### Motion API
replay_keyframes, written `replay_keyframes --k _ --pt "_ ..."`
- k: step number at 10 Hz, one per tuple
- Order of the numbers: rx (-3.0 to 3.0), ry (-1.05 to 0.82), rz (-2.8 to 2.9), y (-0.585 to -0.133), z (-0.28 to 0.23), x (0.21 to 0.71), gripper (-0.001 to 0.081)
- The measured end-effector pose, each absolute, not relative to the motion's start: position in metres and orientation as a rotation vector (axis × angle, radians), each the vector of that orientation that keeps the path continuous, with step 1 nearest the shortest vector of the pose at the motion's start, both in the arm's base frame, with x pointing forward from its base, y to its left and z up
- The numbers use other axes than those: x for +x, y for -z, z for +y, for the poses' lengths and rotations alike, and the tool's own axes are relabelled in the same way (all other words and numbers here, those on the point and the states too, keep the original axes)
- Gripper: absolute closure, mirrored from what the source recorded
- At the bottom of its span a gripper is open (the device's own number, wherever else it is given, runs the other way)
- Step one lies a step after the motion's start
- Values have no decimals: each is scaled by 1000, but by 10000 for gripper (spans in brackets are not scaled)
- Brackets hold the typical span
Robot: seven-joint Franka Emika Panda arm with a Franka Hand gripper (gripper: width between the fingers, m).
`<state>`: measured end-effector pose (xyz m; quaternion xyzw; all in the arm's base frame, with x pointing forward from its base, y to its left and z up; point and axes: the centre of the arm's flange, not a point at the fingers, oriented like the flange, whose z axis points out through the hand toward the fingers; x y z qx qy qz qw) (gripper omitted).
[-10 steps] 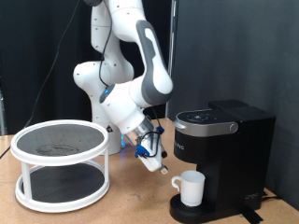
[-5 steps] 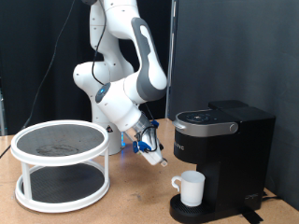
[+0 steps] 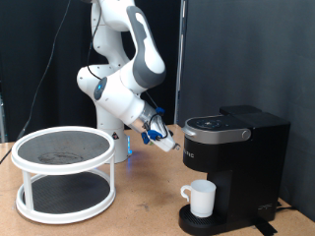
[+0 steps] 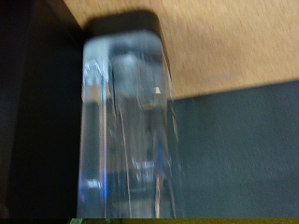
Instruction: Make a cup of coffee with the keurig machine
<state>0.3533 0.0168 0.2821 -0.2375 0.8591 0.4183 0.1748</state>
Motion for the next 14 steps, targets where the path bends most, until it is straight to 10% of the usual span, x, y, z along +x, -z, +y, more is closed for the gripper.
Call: replay_keyframes --k 14 --pt "-793 -1466 1951 -417 61 333 72"
